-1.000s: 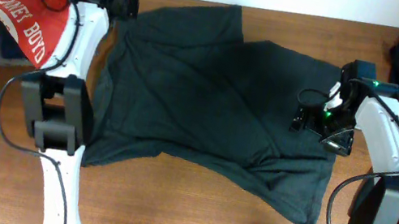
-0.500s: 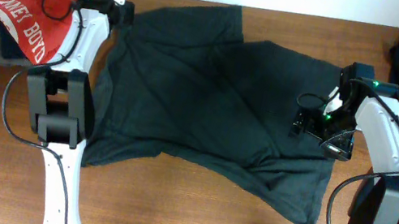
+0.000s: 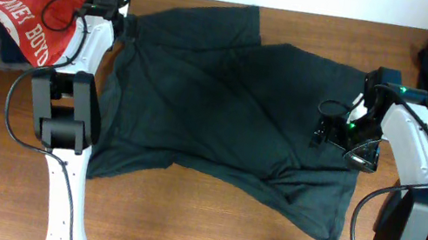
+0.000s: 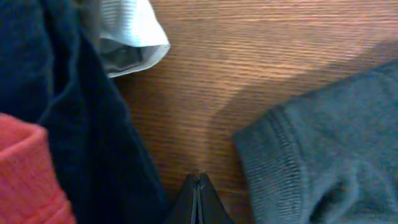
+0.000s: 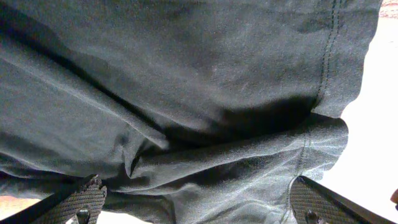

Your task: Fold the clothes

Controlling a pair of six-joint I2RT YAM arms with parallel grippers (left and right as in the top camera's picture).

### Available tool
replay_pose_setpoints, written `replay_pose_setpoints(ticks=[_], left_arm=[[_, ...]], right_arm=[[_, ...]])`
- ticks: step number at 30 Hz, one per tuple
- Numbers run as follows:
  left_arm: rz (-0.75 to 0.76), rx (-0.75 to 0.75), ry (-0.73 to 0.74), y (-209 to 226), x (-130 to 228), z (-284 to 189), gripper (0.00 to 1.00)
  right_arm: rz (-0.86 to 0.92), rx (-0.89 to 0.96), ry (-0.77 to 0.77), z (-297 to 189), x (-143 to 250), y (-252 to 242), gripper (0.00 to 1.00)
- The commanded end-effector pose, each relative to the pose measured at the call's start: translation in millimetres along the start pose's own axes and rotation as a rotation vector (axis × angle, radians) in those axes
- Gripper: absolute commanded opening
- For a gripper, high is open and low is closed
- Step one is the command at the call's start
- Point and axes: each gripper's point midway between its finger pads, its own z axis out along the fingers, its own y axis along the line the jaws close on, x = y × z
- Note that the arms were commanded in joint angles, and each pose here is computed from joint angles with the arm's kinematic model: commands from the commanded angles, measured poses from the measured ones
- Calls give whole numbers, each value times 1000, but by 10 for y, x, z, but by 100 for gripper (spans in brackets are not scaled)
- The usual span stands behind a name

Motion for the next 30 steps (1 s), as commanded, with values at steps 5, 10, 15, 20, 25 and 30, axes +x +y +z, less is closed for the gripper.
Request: replay_pose_setpoints(ticks=[5, 10, 15, 20, 25, 30], left_arm=[[-19, -64, 39, 370, 126, 97, 1], [-38, -77, 46, 519, 149, 106, 1], [-53, -93, 56, 647, 184, 111, 1], [-68, -148, 64, 838, 212, 105, 1], [-92, -163, 54, 1001, 205, 111, 1], [-112, -175, 52, 1147, 220, 113, 1]], right_arm=[[3, -2, 13, 24, 26, 20, 99], [3, -2, 13, 24, 27, 20, 99], [3, -2, 13, 24, 27, 20, 99], [3, -2, 13, 24, 26, 20, 99], [5, 0, 21, 23, 47, 15, 99], [5, 1, 23, 23, 52, 13, 99]])
